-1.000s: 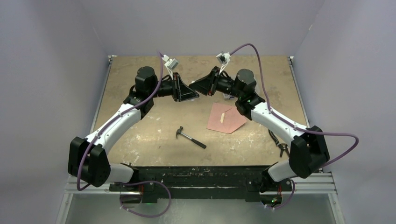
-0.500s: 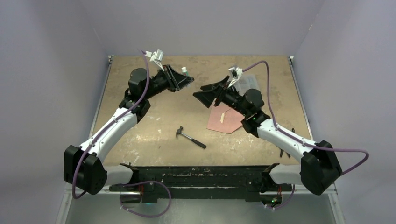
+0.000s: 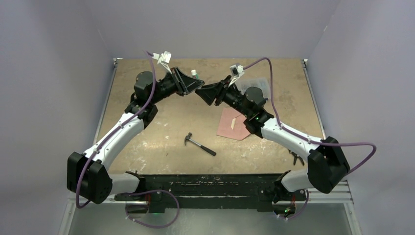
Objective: Place the letter into the envelope and seal it
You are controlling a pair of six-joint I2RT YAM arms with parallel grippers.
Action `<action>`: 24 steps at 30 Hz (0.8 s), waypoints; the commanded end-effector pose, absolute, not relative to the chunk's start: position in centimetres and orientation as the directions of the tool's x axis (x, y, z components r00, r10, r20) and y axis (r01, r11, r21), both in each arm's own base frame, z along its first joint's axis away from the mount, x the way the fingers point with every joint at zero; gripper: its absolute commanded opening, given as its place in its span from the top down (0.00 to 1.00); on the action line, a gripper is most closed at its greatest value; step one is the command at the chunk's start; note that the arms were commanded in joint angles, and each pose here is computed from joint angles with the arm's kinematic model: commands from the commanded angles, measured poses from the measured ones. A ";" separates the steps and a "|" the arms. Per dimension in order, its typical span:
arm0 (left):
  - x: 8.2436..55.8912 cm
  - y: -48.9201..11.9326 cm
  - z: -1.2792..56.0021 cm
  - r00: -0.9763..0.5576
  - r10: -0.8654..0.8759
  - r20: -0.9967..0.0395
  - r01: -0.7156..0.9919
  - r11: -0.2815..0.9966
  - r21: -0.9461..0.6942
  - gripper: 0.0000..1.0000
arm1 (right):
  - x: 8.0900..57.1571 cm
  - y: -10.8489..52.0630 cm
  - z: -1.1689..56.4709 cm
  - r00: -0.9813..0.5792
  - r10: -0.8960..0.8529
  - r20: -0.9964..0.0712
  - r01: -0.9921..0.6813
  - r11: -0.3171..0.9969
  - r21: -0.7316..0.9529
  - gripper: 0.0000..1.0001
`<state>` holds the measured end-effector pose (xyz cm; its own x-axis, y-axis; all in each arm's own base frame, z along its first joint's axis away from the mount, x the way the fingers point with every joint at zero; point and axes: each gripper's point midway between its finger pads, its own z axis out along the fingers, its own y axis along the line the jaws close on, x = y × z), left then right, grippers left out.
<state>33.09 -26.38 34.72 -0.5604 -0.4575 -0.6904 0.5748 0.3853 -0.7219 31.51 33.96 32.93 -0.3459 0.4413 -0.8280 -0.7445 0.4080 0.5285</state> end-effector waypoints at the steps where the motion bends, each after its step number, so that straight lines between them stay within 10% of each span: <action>1: 31.7 -26.8 37.5 -0.528 -0.458 -0.715 0.653 0.319 -0.687 1.00 | 31.9 33.8 37.0 -0.290 0.526 -0.800 -0.764 0.376 0.524 0.52; 8: 31.3 -26.7 37.5 -0.522 -0.442 -0.729 0.667 0.321 -0.672 0.85 | 32.2 34.1 36.7 -0.302 0.525 -0.796 -0.756 0.377 0.536 0.94; 17: 31.4 -26.2 40.4 -0.456 -0.478 -0.750 0.702 0.325 -0.634 0.60 | 30.0 34.0 35.5 -0.293 0.480 -0.827 -0.811 0.333 0.481 1.00; 21: 31.3 -26.3 40.1 -0.460 -0.471 -0.753 0.704 0.324 -0.632 0.69 | 29.7 33.8 35.6 -0.290 0.484 -0.826 -0.814 0.330 0.479 1.00; 24: 30.7 -26.7 40.3 -0.458 -0.452 -0.766 0.737 0.288 -0.611 1.00 | 29.5 33.9 35.5 -0.299 0.479 -0.825 -0.817 0.317 0.481 1.00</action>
<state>32.43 -26.32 36.12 -0.5351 -0.4536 -0.7127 0.6180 0.3650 -0.6963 30.51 34.25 34.12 -0.3346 0.4705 -0.8165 -0.7807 0.3469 0.5198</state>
